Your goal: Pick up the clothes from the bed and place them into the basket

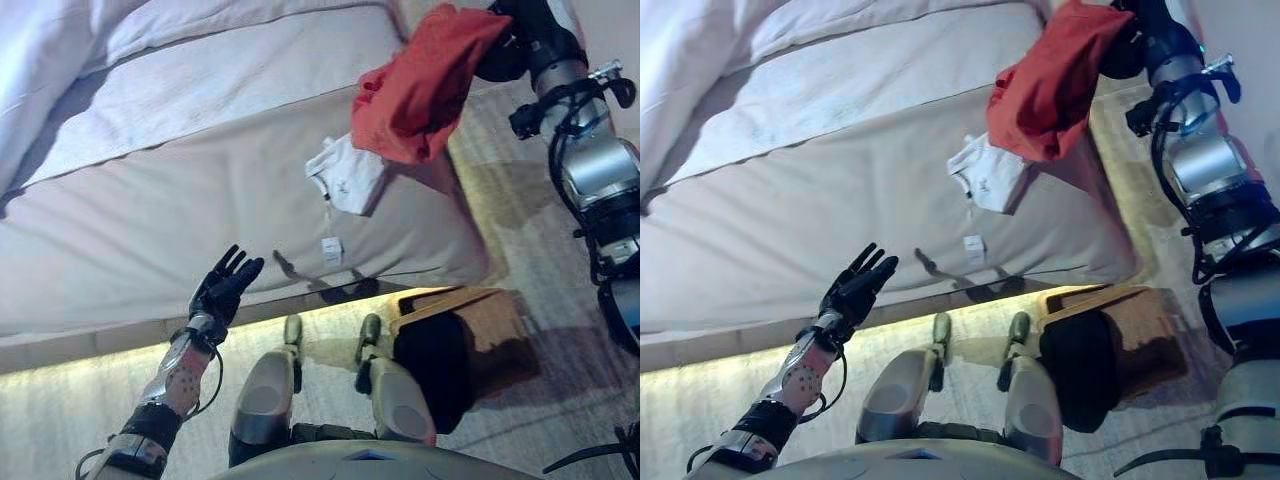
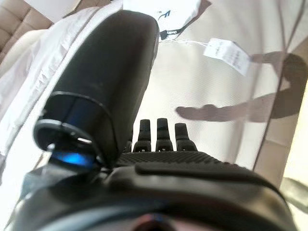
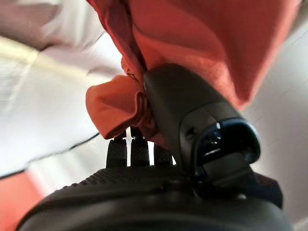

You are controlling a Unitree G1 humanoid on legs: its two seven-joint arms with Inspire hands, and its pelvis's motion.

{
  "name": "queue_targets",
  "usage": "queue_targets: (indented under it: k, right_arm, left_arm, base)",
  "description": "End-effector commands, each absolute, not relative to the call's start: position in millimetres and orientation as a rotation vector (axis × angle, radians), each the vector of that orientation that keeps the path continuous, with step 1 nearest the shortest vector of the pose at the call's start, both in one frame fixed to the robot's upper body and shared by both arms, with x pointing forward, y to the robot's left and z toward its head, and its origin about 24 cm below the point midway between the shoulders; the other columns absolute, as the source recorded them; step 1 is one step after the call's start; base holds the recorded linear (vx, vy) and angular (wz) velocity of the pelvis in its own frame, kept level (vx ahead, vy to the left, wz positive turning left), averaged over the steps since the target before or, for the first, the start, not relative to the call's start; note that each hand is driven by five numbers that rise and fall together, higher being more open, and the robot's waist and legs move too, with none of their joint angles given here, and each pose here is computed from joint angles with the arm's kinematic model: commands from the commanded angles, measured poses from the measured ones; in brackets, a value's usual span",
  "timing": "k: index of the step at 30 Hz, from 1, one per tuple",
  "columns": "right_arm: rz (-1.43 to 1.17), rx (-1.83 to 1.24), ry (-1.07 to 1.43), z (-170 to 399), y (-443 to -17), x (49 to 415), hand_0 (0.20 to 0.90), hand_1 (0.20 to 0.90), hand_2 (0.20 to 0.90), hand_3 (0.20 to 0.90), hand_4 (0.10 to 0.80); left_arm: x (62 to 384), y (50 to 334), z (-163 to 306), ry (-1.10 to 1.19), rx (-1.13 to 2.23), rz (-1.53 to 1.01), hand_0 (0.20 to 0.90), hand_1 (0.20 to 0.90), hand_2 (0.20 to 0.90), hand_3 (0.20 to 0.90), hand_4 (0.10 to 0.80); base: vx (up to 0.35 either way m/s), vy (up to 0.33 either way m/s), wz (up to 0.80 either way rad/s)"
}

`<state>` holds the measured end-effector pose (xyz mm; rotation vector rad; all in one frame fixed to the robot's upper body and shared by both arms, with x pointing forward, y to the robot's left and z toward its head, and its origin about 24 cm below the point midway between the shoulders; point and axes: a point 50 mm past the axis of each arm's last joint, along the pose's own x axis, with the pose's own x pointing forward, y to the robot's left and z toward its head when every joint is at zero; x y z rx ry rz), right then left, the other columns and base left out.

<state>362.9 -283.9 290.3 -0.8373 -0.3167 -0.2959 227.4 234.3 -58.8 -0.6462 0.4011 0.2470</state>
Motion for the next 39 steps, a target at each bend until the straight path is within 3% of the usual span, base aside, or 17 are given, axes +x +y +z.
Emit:
queue_targets:
  k: [1, 13, 26, 39]
  right_arm:
    - [-0.379, -0.853, -0.427, 324, -311, 337, 0.300, 0.300, 0.300, 0.200, 0.100]
    - [-0.488, -0.610, -0.250, 261, -380, 296, 0.300, 0.300, 0.300, 0.200, 0.100]
    - [-0.253, -0.665, 0.130, 170, -375, 297, 0.300, 0.300, 0.300, 0.200, 0.100]
    - [-0.257, -0.676, 0.501, 70, -381, 286, 0.300, 0.300, 0.300, 0.200, 0.100]
  left_arm:
    - [202, 227, -77, 0.451, -0.665, 0.287, 0.900, 0.900, 0.900, 0.900, 0.800]
    - [211, 221, -83, 0.472, -0.653, 0.274, 0.900, 0.900, 0.900, 0.900, 0.800]
    - [216, 210, -86, 0.496, -0.650, 0.249, 0.900, 0.900, 0.900, 0.900, 0.800]
    - [227, 209, -81, 0.492, -0.646, 0.201, 0.900, 0.900, 0.900, 0.900, 0.800]
  base:
    - [0.034, -0.048, -0.45]
    - [-0.016, -0.042, -0.36]
    - [-0.024, -0.017, -0.17]
    - [-0.025, -0.007, -0.01]
